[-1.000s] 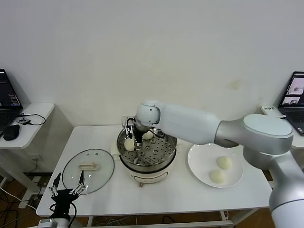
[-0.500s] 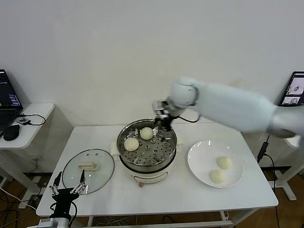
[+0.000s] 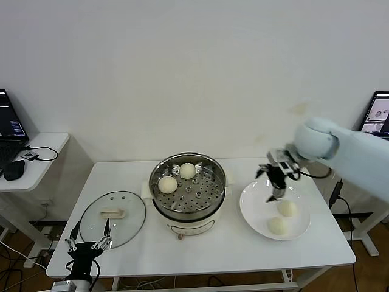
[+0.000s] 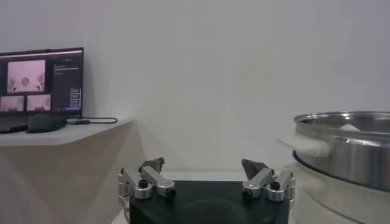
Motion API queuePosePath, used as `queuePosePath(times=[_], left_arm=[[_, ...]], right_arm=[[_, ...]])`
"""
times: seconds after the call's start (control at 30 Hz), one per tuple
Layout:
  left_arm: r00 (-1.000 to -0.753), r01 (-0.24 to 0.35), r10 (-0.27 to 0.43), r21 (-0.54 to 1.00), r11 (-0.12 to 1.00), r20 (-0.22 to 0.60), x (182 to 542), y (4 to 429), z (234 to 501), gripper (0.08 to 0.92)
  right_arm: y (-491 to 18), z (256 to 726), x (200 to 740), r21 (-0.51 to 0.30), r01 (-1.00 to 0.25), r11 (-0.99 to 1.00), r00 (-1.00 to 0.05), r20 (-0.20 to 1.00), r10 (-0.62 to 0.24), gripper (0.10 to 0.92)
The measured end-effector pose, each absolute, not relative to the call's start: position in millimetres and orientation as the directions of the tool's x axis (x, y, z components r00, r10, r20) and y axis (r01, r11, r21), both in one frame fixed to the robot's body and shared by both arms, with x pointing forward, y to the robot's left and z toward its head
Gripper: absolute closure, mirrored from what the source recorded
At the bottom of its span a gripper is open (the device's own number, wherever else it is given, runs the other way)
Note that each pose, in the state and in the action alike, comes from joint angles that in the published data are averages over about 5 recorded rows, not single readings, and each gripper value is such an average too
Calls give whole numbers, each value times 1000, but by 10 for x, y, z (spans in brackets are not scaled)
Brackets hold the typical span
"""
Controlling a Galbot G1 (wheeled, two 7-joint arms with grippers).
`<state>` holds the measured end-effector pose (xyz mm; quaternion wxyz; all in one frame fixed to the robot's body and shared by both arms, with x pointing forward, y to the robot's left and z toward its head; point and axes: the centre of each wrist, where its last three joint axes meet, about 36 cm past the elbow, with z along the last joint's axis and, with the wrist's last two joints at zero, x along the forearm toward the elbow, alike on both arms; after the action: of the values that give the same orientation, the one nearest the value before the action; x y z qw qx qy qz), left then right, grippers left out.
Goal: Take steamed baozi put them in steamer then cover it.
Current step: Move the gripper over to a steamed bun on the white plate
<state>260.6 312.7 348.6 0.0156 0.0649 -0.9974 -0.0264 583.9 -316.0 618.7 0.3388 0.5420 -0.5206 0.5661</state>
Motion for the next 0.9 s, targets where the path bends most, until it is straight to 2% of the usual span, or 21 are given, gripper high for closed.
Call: queuePosePath(times=[0.47, 0.9], left_arm=[[-989, -137, -140, 71, 988, 35, 2589, 3185, 3458, 177], [-988, -148, -151, 71, 986, 37, 2569, 3197, 3448, 177]], right_arm=[[-3654, 5234, 5645, -142, -973, -183, -123, 986, -110, 199], [-3679, 4786, 5692, -131, -978, -161, -117, 989, -94, 221]])
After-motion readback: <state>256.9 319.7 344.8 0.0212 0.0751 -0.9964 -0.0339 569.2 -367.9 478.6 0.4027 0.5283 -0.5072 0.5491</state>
